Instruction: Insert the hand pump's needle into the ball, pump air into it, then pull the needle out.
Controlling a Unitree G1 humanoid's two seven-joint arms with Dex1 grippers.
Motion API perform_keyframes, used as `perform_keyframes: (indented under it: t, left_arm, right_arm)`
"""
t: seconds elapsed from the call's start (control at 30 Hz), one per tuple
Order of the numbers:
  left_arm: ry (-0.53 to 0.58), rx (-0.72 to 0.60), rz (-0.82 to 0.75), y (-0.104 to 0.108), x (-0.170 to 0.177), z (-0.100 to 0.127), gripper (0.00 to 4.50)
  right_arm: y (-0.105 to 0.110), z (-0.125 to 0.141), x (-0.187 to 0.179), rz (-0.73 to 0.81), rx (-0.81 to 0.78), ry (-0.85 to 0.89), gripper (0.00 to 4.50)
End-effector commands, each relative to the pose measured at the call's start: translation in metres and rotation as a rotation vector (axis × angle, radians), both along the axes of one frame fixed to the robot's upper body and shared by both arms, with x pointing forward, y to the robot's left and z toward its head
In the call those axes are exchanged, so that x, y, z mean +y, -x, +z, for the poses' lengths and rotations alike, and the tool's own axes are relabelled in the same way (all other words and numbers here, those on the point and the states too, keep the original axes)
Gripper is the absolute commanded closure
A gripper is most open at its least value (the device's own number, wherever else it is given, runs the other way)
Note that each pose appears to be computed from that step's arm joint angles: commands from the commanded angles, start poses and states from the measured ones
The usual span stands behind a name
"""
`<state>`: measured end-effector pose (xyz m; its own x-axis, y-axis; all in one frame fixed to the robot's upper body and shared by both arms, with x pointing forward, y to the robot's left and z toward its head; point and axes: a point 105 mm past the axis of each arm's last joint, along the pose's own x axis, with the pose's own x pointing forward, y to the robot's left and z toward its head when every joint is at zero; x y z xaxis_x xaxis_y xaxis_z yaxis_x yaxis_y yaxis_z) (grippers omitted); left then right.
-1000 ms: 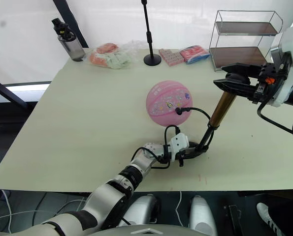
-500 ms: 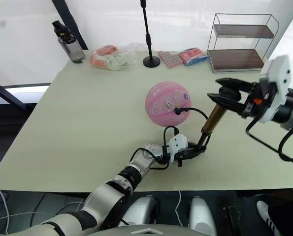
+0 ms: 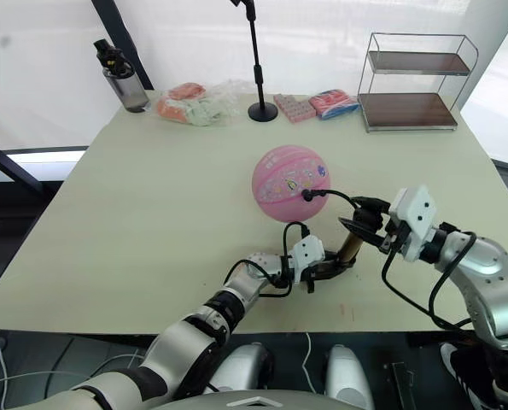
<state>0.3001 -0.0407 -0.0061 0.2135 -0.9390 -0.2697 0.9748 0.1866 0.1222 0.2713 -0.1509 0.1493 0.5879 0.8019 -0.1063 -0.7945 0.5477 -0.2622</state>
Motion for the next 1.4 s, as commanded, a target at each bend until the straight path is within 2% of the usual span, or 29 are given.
perform_keyframes:
  t: [0.03,0.13,0.27,0.43,0.53,0.73,1.0,1.27,1.37,1.4]
  left_arm:
    - [-0.112,0.125,0.000,0.017,0.019,-0.037,3.41]
    - [-0.111,0.126,0.002,0.016,0.019,-0.037,3.41]
    - [-0.109,0.127,0.004,0.016,0.018,-0.037,3.41]
    - [-0.107,0.128,0.005,0.016,0.018,-0.037,3.41]
    - [-0.107,0.128,0.001,0.017,0.018,-0.037,3.41]
    - [-0.108,0.128,-0.004,0.018,0.018,-0.037,3.41]
    - [-0.109,0.128,-0.004,0.018,0.018,-0.038,3.41]
    - [-0.110,0.131,-0.005,0.018,0.018,-0.038,3.41]
    - [-0.109,0.132,-0.007,0.019,0.018,-0.038,3.41]
    - [-0.109,0.132,-0.007,0.019,0.018,-0.038,3.41]
  right_arm:
    - [0.009,-0.051,0.002,-0.002,0.172,0.048,2.63]
    - [0.009,-0.048,0.003,0.007,0.159,0.048,2.63]
    - [0.003,-0.021,0.006,0.018,0.099,-0.015,2.63]
    - [-0.005,0.032,-0.002,0.025,-0.001,-0.044,2.63]
    - [-0.004,0.074,-0.012,0.040,-0.062,-0.043,2.63]
    - [0.001,0.121,-0.018,0.049,-0.127,-0.046,2.63]
    - [0.005,0.169,-0.028,0.030,-0.234,-0.038,2.63]
    - [0.010,0.190,-0.029,0.031,-0.269,-0.040,2.63]
    - [0.008,0.181,-0.027,0.037,-0.241,-0.036,2.63]
    - [0.007,0.168,-0.022,0.046,-0.205,-0.023,2.63]
